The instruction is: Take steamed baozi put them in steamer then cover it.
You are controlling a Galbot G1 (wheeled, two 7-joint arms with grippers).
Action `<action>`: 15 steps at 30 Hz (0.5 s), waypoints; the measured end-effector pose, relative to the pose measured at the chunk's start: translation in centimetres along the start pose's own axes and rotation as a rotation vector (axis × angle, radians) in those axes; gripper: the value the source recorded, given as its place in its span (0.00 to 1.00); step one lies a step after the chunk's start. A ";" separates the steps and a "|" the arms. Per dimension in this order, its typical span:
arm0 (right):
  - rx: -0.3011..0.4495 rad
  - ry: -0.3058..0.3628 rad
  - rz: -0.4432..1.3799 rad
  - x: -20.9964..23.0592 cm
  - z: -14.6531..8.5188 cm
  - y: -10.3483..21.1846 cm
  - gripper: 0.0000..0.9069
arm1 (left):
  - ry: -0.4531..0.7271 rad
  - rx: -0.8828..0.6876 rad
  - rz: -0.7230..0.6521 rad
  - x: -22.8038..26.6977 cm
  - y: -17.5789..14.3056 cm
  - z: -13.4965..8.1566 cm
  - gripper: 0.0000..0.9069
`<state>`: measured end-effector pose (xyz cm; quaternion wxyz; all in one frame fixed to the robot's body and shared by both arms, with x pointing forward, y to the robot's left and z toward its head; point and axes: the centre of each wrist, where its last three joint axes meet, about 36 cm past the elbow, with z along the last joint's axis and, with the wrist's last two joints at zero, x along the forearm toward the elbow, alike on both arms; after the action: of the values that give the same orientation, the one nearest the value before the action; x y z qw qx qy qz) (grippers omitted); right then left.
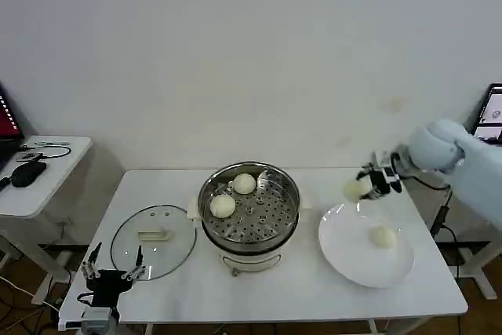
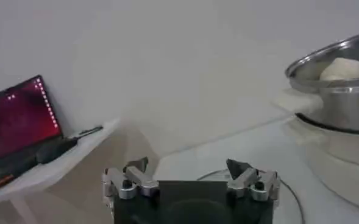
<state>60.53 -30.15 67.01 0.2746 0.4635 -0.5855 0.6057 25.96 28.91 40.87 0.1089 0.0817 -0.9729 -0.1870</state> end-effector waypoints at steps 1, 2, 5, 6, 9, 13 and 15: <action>0.017 -0.011 0.004 0.1 -0.9 -0.5 0.62 | -0.002 0.000 -0.002 0.0 0.1 -0.1 1.00; 0.037 -0.023 0.008 0.2 -1.9 -1.0 0.62 | -0.002 0.000 -0.004 0.0 0.1 -0.1 1.00; 0.096 -0.058 0.006 0.1 -4.6 -2.2 0.62 | -0.002 0.000 -0.012 0.2 0.3 -0.2 1.00; 0.113 -0.069 0.003 0.0 -5.4 -2.5 0.62 | -0.002 0.000 -0.014 0.2 0.4 -0.2 1.00; 0.177 -0.100 -0.016 -0.6 -8.1 -3.0 0.62 | 0.000 -0.003 -0.023 0.4 0.6 -0.2 1.00; 0.264 -0.143 -0.043 -1.7 -11.3 -3.3 0.62 | 0.003 -0.005 -0.034 0.6 0.9 -0.2 1.00; 0.307 -0.166 -0.059 -2.5 -12.8 -3.2 0.62 | 0.007 -0.006 -0.040 0.7 1.1 -0.1 1.00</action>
<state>61.27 -16.77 67.73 0.1687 0.5654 -0.4929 0.6395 25.21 29.70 41.53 0.1087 0.1016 -0.9701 -0.1917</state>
